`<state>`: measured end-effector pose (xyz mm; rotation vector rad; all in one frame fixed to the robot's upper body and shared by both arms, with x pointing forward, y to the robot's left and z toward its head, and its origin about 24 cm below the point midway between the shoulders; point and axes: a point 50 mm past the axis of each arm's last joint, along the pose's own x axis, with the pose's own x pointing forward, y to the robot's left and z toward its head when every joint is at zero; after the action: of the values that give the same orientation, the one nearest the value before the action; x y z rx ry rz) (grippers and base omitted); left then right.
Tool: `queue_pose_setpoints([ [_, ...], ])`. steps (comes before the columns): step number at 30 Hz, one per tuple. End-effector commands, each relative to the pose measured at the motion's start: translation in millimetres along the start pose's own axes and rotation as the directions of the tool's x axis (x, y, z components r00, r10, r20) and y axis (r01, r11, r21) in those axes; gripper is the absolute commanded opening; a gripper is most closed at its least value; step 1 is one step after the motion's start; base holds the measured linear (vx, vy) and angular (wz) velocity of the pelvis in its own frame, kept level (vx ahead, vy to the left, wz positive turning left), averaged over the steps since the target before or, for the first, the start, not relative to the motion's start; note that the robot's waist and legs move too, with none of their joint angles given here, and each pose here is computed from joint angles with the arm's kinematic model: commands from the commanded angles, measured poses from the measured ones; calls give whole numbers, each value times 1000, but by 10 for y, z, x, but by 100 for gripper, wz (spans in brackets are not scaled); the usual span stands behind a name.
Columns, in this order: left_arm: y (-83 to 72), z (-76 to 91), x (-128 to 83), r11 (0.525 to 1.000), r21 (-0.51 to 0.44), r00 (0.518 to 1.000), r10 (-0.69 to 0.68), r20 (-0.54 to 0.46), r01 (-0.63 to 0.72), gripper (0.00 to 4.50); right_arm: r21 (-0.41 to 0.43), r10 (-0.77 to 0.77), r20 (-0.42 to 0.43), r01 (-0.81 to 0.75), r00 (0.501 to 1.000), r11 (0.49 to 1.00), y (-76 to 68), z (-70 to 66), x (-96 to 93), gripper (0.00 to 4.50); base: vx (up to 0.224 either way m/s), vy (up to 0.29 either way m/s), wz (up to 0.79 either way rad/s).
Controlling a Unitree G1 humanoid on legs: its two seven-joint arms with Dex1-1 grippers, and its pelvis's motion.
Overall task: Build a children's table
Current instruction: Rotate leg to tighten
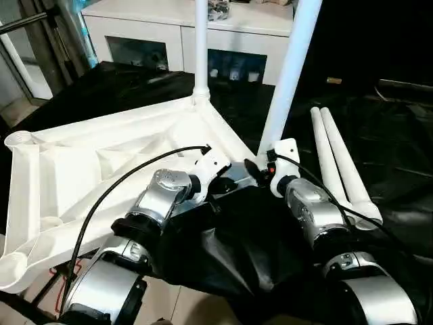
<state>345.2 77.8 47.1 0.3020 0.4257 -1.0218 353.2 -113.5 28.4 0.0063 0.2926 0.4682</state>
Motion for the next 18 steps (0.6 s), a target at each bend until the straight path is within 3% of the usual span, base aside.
queue_pose_setpoints([
  [1, -46, 216, 42, 999, 43, 993, -34, 114, 29, 0, 14, 208, -77, -208, 975, 978, 351, -210, 47, 387, 0, 0, 0],
  [7, -56, 130, -88, 984, 86, 982, -162, 101, 154, 0, -70, 377, -46, -380, 925, 922, 220, -146, -110, 387, 0, 0, 0],
  [8, -69, 102, -152, 971, 103, 969, -227, 98, 217, 0, -81, 448, -51, -451, 892, 889, 176, -138, -191, 387, 0, 0, 0],
  [9, -72, 97, -165, 967, 106, 966, -241, 97, 230, 0, -83, 463, -52, -466, 885, 881, 169, -137, -208, 387, 0, 0, 0],
  [10, -78, 67, -227, 951, 118, 952, -295, 84, 284, 0, -85, 534, -65, -538, 843, 839, 133, -130, -293, 387, 0, 0, 0],
  [18, -52, -30, -381, 917, 128, 922, -385, 36, 377, 0, -57, 675, -111, -683, 730, 729, 45, -109, -503, 387, 0, 0, 0],
])
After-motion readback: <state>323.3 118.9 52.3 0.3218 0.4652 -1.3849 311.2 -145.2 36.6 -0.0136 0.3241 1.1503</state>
